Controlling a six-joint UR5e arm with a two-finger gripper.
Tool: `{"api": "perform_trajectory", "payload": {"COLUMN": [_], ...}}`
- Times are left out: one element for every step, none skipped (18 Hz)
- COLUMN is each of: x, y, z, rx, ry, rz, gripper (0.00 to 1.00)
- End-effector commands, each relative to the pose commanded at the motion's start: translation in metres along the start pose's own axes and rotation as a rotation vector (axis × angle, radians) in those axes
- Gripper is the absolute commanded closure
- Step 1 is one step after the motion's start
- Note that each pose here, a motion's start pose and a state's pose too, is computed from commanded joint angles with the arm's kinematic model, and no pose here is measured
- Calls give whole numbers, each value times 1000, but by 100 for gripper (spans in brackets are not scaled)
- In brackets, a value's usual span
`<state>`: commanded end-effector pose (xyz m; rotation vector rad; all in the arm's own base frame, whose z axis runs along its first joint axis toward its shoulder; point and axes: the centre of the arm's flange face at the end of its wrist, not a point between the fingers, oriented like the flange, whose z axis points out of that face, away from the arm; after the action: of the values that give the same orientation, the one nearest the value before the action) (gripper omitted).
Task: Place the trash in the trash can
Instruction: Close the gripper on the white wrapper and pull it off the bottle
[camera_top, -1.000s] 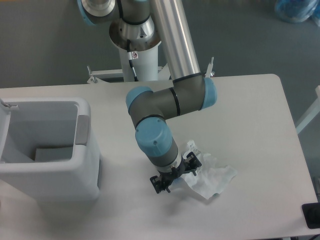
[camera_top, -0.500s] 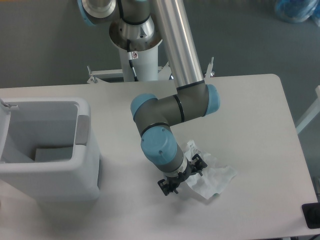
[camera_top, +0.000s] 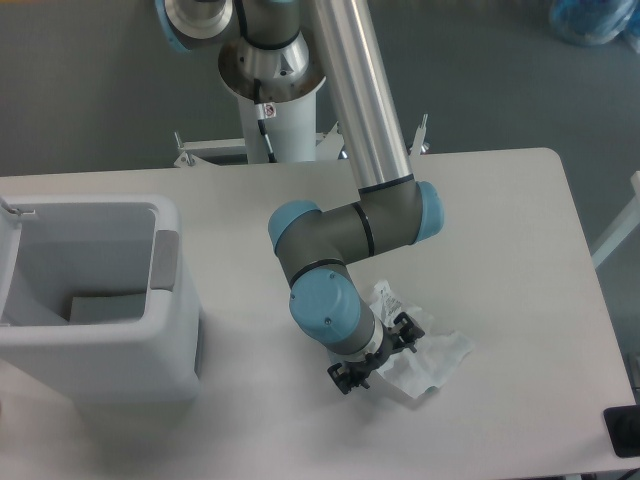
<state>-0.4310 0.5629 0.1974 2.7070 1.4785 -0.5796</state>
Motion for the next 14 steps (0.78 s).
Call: {"api": "perform_trajectory", "payload": {"x": [-1, -2, -4, -9, -10, -10, -10, -11, -12, -13, -15, -15, -14, -17], "y": [-1, -1, -2, -5, -6, -6, -6, -7, -7, -8, -8, -9, -9, -10], "z": [3, 5, 8, 11, 10, 12, 13, 13, 14, 14, 14, 14, 14, 13], "rx": [-4, -6, -10, -12, -10, -13, -15, -16, -16, -16, -16, -17, -20, -20], "ry": [-1, -2, -1, -1, 2, 5, 6, 7, 8, 10, 14, 24, 38, 48], "rz": [0, 0, -1, -10, -14, -15, -18, -18, -21, -21, -25, -28, -28, -33], "gripper": [1, 5, 9, 23, 32, 38, 45, 53, 60, 65, 76, 89, 100, 100]}}
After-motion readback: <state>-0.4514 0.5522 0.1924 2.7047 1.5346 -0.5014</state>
